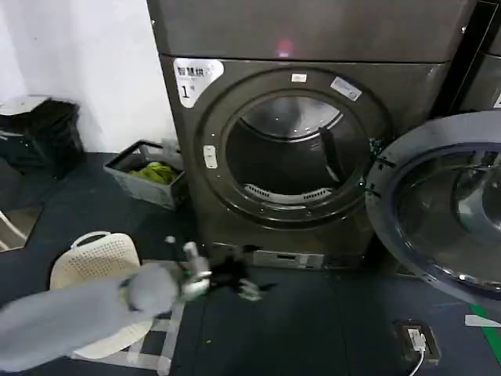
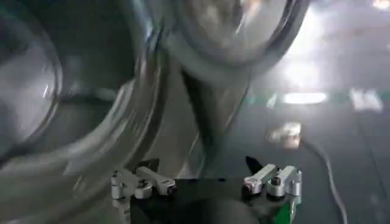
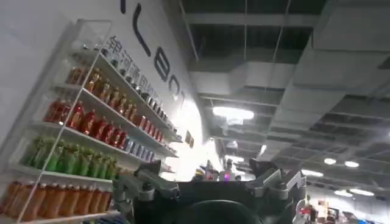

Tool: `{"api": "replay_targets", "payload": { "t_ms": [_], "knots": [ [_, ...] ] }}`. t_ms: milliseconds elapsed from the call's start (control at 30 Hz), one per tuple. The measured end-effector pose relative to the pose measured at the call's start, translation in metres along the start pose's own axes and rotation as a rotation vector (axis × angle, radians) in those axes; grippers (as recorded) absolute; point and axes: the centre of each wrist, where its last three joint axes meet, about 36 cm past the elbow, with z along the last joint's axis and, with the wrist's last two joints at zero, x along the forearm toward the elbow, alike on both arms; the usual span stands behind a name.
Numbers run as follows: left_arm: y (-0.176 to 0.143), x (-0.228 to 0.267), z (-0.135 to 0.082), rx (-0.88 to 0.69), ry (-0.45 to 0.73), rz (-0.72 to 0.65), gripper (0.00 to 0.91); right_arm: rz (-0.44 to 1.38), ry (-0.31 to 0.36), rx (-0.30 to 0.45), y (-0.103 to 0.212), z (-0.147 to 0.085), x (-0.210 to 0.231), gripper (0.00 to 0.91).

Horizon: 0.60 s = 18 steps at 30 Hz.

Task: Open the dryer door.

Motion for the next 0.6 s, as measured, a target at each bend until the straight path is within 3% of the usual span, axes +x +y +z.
{"api": "replay_targets", "payload": {
  "t_ms": [233, 600],
  "knots": [
    [0.041, 0.054, 0.025, 0.043, 0.324, -0.102, 0.907, -0.022, 0.007, -0.015, 0.011, 0.004, -0.003, 0.907],
    [0.118, 0.123, 0.034, -0.094, 0.535, 0.0, 0.907, -0.051, 0.012, -0.026, 0.022, 0.009, -0.004, 0.907]
  ]
}}
